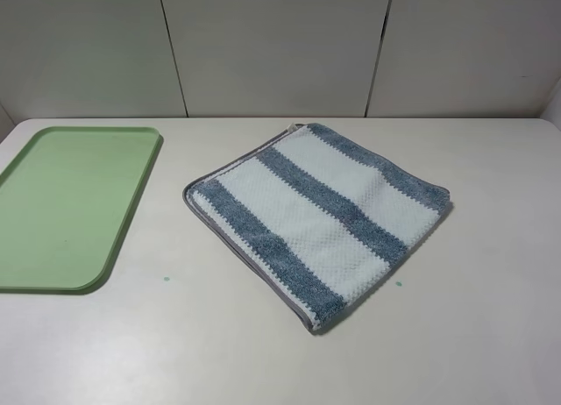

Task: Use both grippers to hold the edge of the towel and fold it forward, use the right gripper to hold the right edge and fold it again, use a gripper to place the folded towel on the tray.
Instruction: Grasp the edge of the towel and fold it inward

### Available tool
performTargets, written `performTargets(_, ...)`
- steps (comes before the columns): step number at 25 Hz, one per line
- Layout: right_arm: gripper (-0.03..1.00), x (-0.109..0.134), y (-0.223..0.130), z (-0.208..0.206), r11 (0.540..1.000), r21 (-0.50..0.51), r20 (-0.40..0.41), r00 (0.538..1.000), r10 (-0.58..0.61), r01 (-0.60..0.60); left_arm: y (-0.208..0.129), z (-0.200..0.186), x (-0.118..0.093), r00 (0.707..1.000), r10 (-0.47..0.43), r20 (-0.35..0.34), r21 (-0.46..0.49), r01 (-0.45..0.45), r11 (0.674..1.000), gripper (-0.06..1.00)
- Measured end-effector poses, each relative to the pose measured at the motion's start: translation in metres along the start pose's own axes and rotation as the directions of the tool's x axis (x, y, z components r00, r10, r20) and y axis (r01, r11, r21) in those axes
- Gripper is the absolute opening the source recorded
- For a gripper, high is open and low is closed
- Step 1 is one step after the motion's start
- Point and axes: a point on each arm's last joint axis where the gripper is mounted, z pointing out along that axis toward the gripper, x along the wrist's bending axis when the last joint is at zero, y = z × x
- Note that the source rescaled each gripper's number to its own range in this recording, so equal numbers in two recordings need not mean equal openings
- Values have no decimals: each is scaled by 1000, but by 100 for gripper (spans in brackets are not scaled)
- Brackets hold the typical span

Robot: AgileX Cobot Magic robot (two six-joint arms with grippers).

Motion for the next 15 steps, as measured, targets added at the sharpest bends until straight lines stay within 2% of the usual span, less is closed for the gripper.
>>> performTargets(15, 100, 0, 0, 0, 1000, 0, 0, 1000, 0, 0, 0, 0, 0, 1000, 0, 0, 0, 0, 1000, 100)
